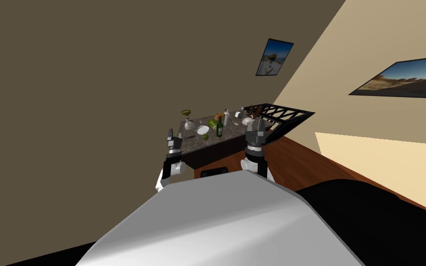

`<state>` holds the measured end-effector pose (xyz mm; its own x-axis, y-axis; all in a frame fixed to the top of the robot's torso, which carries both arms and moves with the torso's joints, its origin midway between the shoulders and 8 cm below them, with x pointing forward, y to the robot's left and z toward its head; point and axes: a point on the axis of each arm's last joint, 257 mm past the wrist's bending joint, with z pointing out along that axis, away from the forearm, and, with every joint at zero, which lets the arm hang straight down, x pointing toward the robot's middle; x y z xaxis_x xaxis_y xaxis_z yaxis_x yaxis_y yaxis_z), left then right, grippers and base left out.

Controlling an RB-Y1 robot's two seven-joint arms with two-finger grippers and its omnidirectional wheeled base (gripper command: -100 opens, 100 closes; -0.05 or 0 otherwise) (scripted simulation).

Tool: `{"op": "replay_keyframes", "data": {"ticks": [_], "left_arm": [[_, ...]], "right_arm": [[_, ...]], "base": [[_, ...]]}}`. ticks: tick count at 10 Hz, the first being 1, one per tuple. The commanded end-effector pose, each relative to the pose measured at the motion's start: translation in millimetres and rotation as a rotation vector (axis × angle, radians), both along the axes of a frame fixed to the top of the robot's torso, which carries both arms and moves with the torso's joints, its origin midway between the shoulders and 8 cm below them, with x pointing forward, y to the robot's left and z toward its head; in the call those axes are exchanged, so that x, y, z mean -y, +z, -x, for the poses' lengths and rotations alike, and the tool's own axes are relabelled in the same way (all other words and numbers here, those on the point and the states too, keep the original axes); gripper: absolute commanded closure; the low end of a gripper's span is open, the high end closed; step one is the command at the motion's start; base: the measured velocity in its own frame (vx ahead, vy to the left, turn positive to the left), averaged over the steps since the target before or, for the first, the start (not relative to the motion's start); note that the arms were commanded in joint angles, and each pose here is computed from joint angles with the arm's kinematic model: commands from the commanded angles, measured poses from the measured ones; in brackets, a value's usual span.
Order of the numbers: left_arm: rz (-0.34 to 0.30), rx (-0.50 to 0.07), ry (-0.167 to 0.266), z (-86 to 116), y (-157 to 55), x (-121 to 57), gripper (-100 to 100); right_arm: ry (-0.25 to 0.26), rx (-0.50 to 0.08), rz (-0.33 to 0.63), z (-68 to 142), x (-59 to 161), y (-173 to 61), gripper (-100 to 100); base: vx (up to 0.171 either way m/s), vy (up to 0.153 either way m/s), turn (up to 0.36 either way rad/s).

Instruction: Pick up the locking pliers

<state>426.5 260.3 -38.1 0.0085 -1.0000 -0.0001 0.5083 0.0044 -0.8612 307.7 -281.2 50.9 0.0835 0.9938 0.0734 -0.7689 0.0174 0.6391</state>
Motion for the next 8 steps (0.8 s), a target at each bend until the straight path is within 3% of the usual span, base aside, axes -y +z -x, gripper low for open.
{"op": "replay_keyframes", "data": {"ticks": [1, 4, 7, 8], "left_arm": [[0.008, -0.035, -0.011, -17.6, -10.1, -1.2, -100], [0.027, -0.112, -0.026, -47.6, -31.4, -3.1, -100], [0.039, -0.151, -0.034, -64.5, -41.9, -3.4, -100], [0.052, -0.193, -0.039, -78.9, -52.5, -4.5, -100]], "right_arm": [[0.0, 0.0, 0.0, 0.0, 0.0, 0.0, 0], [0.0, 0.0, 0.0, 0.0, 0.0, 0.0, 0], [0.0, 0.0, 0.0, 0.0, 0.0, 0.0, 0], [0.0, 0.0, 0.0, 0.0, 0.0, 0.0, 0]], "base": [[-0.041, -0.006, -0.035], [-0.05, -0.013, -0.049], [-0.038, -0.014, -0.033], [-0.046, -0.006, -0.049]]}}
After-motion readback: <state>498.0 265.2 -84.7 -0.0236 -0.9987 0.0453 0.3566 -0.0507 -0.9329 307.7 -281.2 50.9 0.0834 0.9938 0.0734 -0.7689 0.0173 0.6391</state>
